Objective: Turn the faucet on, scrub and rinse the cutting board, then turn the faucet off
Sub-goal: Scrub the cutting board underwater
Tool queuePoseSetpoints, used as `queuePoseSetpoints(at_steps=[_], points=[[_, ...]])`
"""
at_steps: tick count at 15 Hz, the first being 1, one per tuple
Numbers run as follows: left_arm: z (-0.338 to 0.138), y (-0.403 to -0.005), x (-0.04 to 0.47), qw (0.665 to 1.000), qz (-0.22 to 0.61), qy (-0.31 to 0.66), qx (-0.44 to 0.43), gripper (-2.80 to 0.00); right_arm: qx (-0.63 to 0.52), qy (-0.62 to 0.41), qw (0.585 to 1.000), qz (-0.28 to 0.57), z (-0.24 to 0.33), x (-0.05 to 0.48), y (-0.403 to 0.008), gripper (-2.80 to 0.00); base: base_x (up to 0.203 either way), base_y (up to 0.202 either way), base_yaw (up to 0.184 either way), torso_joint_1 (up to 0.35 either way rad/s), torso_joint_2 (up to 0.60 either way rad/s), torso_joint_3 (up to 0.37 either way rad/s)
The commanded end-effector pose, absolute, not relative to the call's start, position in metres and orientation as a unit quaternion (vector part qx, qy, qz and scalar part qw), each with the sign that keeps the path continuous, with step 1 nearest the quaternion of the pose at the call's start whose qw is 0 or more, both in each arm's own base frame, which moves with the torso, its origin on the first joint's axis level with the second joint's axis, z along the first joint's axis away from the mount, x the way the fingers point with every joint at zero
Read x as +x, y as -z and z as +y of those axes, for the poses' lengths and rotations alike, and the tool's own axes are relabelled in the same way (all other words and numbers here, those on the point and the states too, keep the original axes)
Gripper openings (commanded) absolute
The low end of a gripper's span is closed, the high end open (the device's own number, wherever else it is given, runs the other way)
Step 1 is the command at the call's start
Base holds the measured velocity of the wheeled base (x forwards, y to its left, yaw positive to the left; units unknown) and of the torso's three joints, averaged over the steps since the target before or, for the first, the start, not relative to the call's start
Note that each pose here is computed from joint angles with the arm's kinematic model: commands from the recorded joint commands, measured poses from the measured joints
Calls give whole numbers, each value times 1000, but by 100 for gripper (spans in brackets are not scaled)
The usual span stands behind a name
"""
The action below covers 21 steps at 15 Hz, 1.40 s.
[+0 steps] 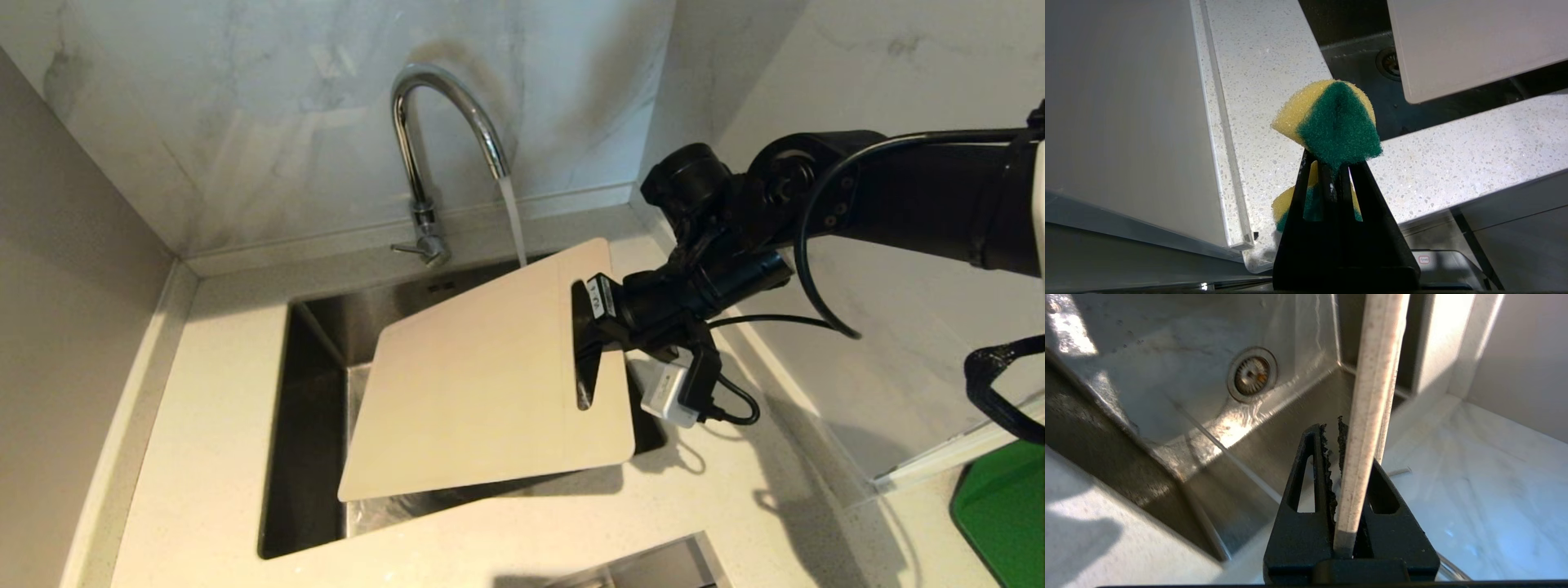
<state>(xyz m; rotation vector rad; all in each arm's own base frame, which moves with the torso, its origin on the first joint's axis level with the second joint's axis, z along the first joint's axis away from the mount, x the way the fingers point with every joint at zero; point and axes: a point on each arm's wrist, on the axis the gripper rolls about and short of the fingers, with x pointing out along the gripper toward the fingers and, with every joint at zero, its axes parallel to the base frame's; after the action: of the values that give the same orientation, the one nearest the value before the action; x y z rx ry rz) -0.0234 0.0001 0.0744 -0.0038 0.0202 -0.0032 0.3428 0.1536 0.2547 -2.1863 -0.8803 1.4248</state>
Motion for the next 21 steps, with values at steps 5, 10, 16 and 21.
queuePoseSetpoints(at_steps=[5, 10, 16, 21], points=[[0, -75, -24, 1000, 9, 2, -2, -280, -775, -514, 188, -316, 158, 353, -241, -280, 0, 0, 0, 0, 0, 0], [0, -75, -23, 1000, 10, 2, -2, -280, -775, -514, 189, -314, 158, 358, -236, -280, 0, 0, 0, 0, 0, 0], [0, -75, -24, 1000, 9, 2, -2, -280, -766, -517, 196, -329, 163, 368, -226, -280, 0, 0, 0, 0, 0, 0], [0, -75, -24, 1000, 9, 2, -2, -280, -781, -495, 207, -321, 148, 378, -228, -280, 0, 0, 0, 0, 0, 0]])
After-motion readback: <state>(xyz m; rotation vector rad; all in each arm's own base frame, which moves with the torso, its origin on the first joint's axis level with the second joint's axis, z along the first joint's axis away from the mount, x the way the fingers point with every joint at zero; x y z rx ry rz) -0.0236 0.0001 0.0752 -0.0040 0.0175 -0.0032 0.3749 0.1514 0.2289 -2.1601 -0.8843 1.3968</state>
